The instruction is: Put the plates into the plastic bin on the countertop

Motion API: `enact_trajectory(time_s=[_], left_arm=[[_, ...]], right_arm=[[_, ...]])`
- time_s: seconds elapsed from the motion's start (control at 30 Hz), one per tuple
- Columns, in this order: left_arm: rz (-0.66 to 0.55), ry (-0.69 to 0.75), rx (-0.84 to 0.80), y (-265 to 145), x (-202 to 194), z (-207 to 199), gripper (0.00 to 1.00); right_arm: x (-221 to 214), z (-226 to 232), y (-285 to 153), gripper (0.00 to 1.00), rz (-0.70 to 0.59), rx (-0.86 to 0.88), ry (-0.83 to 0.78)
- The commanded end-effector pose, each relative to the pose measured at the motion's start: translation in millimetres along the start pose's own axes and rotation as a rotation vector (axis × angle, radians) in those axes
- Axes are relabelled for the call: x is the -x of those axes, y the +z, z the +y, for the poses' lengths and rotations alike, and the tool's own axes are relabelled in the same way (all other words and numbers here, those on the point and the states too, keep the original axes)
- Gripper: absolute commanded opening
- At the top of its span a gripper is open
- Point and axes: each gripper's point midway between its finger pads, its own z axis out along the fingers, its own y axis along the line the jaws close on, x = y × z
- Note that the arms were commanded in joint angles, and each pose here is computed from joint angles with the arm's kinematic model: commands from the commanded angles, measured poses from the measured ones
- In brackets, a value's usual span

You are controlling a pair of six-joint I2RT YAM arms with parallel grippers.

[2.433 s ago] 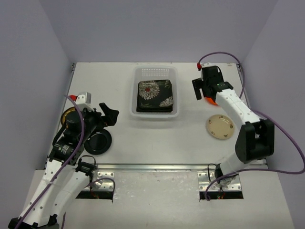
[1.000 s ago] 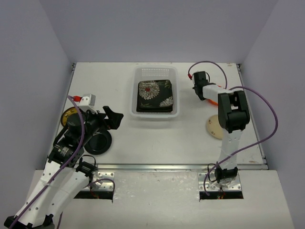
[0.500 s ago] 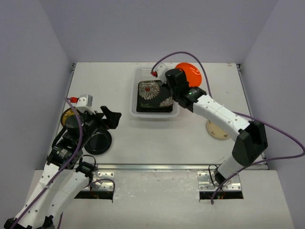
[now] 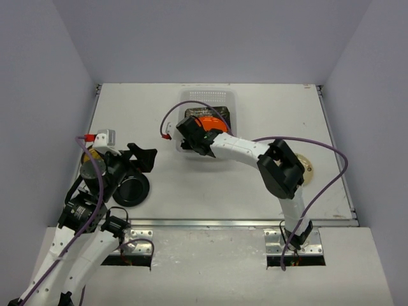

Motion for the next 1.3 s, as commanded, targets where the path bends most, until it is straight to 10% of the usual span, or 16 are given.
enact_trajectory(time_s=[0.0, 0.33, 0.73, 0.93, 1.27], left_arm=[[-0.015, -0.008, -0.019, 1, 4, -6, 1.00], [-0.010, -0.006, -0.024, 1, 4, -7, 1.00], [-0.017, -0.004, -0.040, -1, 5, -9, 1.00], [-0.005, -0.001, -0.044, 1, 3, -10, 1.00], [-0.021, -0.002, -0.058, -3, 6, -13, 1.00]], right_arm=[[25, -45, 3, 0.09, -0.052, -0.101, 0.055], [2, -86, -9, 0.97, -0.003, -0.177, 0.278], [-173, -95, -149, 0.99, 0.121, -0.419, 1.004], [-284, -58, -158, 0.99, 0.412, -0.526, 1.025], [-325, -15, -103, 0.89, 0.666, -0.482, 0.988]])
